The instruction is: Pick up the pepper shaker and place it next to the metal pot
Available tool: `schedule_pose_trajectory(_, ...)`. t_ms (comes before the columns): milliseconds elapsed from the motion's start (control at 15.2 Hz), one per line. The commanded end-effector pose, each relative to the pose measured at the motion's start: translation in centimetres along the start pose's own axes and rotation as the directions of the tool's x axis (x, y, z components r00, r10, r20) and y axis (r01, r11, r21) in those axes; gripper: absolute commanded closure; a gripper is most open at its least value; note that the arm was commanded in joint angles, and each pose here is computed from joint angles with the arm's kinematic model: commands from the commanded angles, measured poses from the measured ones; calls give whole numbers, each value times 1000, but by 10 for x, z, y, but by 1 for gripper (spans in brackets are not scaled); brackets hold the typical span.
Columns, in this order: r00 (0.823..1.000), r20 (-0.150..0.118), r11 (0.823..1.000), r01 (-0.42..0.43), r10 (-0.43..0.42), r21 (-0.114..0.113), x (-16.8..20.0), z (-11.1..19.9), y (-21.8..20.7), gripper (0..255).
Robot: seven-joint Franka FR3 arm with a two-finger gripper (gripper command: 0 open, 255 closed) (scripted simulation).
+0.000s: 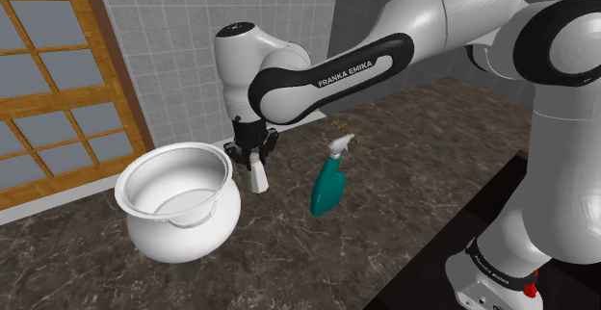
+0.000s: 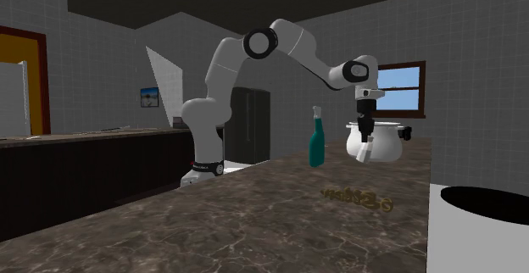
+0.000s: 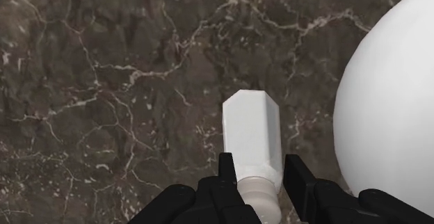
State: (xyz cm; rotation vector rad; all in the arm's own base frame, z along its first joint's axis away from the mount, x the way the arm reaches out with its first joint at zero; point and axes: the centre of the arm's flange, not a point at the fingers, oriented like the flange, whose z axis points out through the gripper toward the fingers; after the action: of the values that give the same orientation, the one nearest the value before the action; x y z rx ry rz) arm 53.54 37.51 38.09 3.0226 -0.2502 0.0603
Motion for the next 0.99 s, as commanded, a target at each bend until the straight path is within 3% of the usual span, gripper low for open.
schedule_pose_trajectory(0, 1000, 6, 1000, 1, -1, -4, -1, 7, 0, 255)
schedule_pose_trajectory(396, 1000, 6, 1000, 1, -1, -4, -1, 7, 0, 255)
schedule_pose_trajectory(462, 1000, 6, 1000, 1, -1, -3, -1, 7, 0, 0)
schedule_pose_trajectory(792, 1000, 6, 1000, 1, -1, -4, -1, 7, 0, 0)
schedule_pose_trajectory(924, 1000, 6, 1000, 1, -1, -4, 0, -19, 0, 0)
